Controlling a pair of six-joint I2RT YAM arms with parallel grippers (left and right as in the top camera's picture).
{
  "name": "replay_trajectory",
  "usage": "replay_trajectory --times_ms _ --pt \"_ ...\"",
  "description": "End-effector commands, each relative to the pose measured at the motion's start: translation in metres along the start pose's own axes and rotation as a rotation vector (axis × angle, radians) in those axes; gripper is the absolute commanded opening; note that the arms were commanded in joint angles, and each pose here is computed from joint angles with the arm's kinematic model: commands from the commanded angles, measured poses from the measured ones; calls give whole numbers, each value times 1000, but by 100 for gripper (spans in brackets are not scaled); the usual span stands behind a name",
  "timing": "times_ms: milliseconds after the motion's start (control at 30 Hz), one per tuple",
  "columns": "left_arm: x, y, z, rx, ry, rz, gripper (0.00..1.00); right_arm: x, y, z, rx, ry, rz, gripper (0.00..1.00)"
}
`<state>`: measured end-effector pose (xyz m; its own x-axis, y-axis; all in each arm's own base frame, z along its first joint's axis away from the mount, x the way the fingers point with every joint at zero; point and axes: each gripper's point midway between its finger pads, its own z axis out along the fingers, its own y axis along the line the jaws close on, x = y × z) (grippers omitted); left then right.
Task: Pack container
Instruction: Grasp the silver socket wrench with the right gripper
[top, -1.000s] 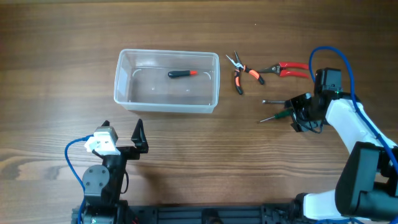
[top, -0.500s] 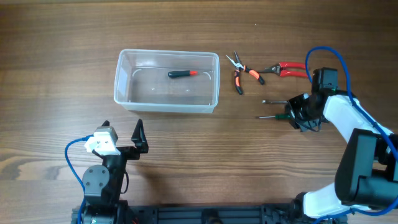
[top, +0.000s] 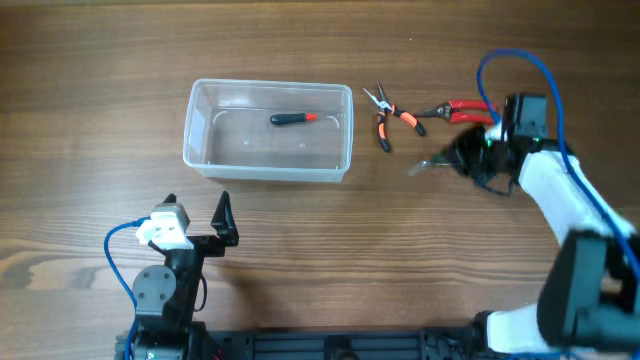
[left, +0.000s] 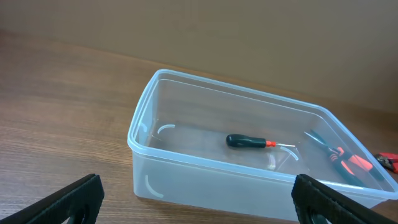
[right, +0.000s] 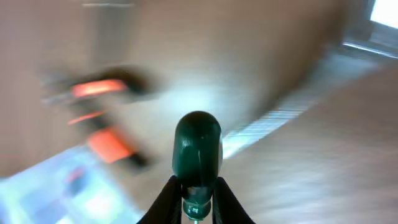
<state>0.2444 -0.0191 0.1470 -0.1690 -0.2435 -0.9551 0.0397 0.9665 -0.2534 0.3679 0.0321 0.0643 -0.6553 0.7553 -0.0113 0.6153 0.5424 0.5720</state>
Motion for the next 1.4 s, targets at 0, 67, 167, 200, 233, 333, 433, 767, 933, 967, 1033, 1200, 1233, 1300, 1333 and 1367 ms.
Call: replay_trajectory --times_ms 0,67,167,200,233,333,433,767,933,967,1033,1200,1233,1300,1333,1367 --pt "1 2 0 -9 1 -10 100 18 129 -74 -333 -113 -442 5" --pt "2 2 0 -9 2 -10 100 40 171 -99 -441 -170 -622 4" --pt "1 2 0 -9 1 -10 100 84 220 -123 -578 -227 -913 4" --pt "1 2 0 -9 1 -10 100 103 232 -124 -613 -232 -1009 4" --pt "1 2 0 -9 1 -10 100 114 236 -123 -626 -227 -1043 4" --pt "1 2 0 -9 1 -10 100 136 234 -109 -582 -201 -1089 4" --pt "1 2 0 -9 1 -10 100 123 222 -96 -473 -235 -1056 4" --pt "1 2 0 -9 1 -10 100 -7 83 -62 116 -315 -484 35" --pt "1 2 0 -9 1 -10 100 -4 4 -44 300 -150 -18 48" --pt "1 2 0 -9 1 -10 100 -2 -5 -38 317 -115 38 50" --pt "1 2 0 -9 1 -10 100 1 -12 -28 324 -67 94 54" --pt "1 2 0 -9 1 -10 100 -3 -32 -7 374 -52 272 53" --pt "1 2 0 -9 1 -10 100 -3 -37 -3 389 -47 300 51" --pt "1 2 0 -9 1 -10 100 -3 -47 6 419 -35 362 47" --pt "2 2 0 -9 2 -10 100 -3 -53 10 435 -31 391 47" --pt "2 2 0 -9 2 -10 100 -2 -58 14 448 -23 415 47"
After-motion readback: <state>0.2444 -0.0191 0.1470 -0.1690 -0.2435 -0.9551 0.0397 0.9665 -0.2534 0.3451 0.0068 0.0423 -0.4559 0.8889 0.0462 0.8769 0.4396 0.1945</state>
